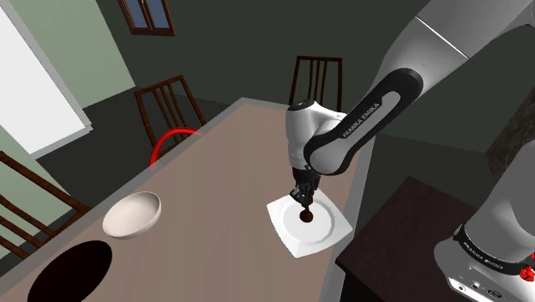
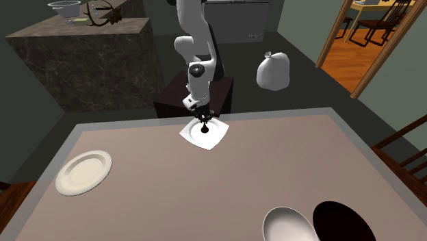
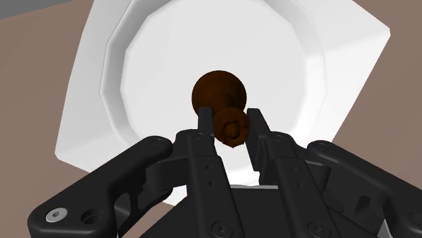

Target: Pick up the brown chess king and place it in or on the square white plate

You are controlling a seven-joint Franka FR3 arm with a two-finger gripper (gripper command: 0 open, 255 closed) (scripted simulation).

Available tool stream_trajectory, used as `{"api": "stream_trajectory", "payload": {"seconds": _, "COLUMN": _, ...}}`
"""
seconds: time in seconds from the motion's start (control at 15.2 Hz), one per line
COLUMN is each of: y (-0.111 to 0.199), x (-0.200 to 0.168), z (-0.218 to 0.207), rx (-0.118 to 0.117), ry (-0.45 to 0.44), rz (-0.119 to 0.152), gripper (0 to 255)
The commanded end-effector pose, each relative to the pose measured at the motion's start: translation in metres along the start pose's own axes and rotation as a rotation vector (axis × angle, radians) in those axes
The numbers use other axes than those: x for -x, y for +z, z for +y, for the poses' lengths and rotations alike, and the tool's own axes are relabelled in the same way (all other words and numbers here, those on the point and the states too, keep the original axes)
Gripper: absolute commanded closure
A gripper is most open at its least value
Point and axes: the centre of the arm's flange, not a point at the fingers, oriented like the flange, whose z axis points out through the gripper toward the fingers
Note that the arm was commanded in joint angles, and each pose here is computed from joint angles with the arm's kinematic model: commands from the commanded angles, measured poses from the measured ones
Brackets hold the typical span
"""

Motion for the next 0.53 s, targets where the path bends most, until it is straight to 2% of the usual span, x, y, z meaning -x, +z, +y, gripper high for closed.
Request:
{"api": "stream_trajectory", "payload": {"seconds": 0.0, "y": 0.0001, "x": 0.0, "z": 0.0, "rx": 0.0, "ry": 0.0, "rz": 0.0, "gripper": 255}}
{"api": "stream_trajectory", "payload": {"seconds": 0.07, "y": 0.0001, "x": 0.0, "z": 0.0, "rx": 0.0, "ry": 0.0, "rz": 0.0, "gripper": 255}}
{"api": "stream_trajectory", "payload": {"seconds": 0.13, "y": 0.0001, "x": 0.0, "z": 0.0, "rx": 0.0, "ry": 0.0, "rz": 0.0, "gripper": 0}}
{"api": "stream_trajectory", "payload": {"seconds": 0.46, "y": 0.0001, "x": 0.0, "z": 0.0, "rx": 0.0, "ry": 0.0, "rz": 0.0, "gripper": 0}}
